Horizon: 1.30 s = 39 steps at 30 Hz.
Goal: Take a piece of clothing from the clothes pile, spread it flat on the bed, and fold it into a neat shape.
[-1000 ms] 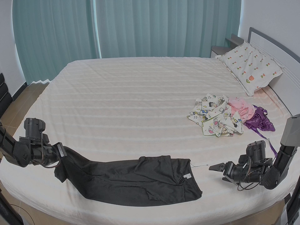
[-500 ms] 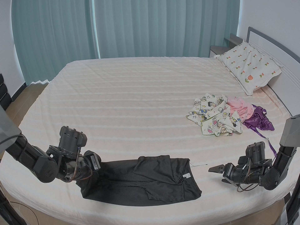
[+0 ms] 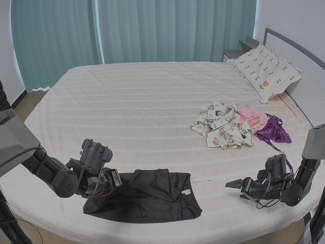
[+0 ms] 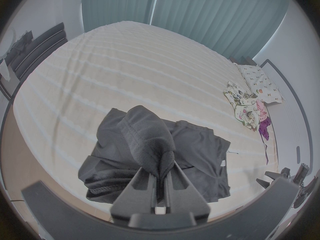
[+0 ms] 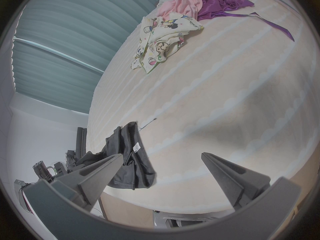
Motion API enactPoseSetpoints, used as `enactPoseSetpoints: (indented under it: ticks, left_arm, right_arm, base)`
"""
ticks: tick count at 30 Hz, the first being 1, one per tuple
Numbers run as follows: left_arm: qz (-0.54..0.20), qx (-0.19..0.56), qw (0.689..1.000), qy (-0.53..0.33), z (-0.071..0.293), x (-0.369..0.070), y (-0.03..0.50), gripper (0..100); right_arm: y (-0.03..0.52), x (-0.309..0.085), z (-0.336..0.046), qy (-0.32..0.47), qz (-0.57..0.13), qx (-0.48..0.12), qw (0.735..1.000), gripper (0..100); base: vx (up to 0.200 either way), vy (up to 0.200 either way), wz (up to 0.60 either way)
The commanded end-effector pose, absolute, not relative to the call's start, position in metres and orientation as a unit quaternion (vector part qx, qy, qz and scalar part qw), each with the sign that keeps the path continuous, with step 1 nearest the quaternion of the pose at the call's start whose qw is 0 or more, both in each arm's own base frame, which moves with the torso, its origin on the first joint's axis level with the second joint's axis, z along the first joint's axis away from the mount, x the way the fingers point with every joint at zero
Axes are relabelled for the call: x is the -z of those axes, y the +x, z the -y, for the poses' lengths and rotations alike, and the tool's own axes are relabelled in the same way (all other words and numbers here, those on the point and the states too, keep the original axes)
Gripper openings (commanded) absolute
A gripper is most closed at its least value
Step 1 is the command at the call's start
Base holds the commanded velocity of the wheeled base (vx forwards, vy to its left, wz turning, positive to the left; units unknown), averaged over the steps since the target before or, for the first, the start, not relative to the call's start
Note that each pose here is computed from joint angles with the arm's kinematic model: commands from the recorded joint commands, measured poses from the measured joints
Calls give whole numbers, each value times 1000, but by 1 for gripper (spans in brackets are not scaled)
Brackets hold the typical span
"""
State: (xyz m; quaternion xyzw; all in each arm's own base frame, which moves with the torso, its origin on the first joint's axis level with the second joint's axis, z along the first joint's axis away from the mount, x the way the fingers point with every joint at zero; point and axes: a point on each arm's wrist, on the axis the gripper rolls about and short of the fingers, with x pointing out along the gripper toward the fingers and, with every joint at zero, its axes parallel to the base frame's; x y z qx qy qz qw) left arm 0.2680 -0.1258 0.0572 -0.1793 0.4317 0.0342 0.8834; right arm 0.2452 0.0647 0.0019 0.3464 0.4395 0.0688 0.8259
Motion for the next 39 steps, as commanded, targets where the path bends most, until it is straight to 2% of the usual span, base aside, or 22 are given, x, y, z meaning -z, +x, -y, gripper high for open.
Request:
enactPoseSetpoints:
  ticks: [1,11,16,24,25,30,39]
  left_arm:
    - [-435,-24,882,-179,140,-54,276,0]
    - [-460,-10,874,-158,171,-31,291,0]
    - [-456,-15,872,-180,183,-25,303,0]
    - [-456,-40,872,-170,186,-8,311,0]
    - [-456,-40,873,-170,186,-8,312,100]
    - [-440,-36,875,-197,189,-19,312,100]
    - [-391,-2,873,-292,187,-69,305,100]
  right_arm:
    - [245,-1,-65,346,-442,-68,825,100]
    - [245,2,-65,345,-445,-66,823,100]
    - [247,6,-65,345,-440,-66,826,100]
    - [247,9,-65,348,-428,-72,831,100]
    - [246,10,-65,347,-429,-72,831,100]
    - [246,10,-65,347,-430,-71,830,100]
    - [245,13,-65,345,-435,-70,828,100]
  base:
    - [0,-200,0]
    - [0,-200,0]
    - [0,0,0]
    - [0,0,0]
    - [0,0,0]
    - [0,0,0]
    - [0,0,0]
